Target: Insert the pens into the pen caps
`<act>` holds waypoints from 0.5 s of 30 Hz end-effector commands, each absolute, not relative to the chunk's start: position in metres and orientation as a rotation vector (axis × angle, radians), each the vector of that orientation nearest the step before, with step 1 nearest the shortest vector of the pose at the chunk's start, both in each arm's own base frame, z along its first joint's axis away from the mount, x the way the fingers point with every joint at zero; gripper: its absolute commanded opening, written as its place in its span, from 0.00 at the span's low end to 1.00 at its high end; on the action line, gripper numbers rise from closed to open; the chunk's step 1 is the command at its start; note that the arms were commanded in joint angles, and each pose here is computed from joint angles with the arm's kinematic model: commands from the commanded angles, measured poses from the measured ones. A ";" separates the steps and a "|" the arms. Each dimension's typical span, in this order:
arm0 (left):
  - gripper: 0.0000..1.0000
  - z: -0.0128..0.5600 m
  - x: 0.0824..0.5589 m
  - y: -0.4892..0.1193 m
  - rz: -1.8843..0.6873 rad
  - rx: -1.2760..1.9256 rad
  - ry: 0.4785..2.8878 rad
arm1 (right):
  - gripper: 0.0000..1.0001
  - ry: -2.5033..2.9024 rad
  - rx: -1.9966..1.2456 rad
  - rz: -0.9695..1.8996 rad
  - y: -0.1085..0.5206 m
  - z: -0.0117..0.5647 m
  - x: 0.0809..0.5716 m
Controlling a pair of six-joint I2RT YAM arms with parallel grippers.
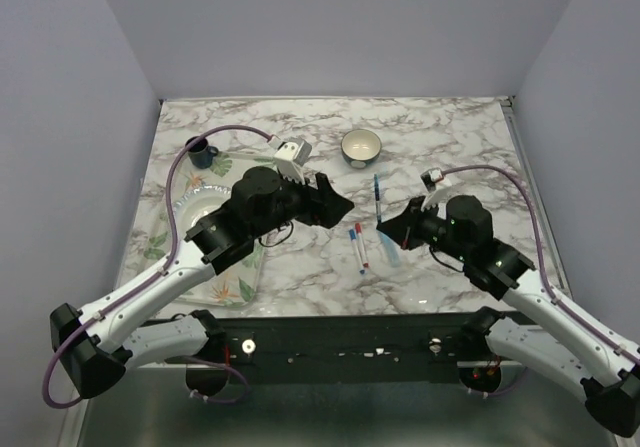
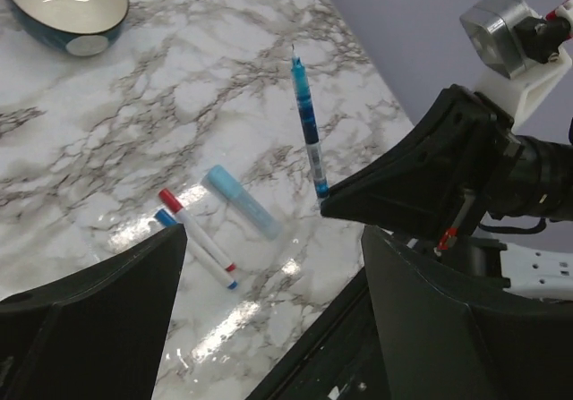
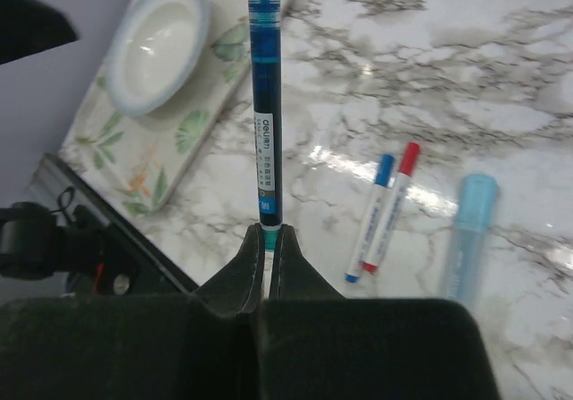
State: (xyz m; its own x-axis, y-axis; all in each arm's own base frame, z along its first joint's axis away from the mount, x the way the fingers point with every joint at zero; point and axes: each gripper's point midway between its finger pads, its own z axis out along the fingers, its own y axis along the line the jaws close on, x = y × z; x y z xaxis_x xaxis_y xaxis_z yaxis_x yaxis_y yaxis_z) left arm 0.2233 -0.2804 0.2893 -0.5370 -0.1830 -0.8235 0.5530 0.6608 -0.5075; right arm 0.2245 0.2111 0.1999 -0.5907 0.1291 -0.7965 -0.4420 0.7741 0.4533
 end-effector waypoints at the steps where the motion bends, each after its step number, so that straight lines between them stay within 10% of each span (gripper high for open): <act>1: 0.85 0.330 0.215 -0.316 -1.213 0.367 1.784 | 0.01 1.867 -0.339 1.136 0.244 0.243 0.183; 15: 0.59 0.336 0.213 -0.354 -1.378 0.478 1.766 | 0.01 1.735 -0.392 1.312 0.247 0.270 0.147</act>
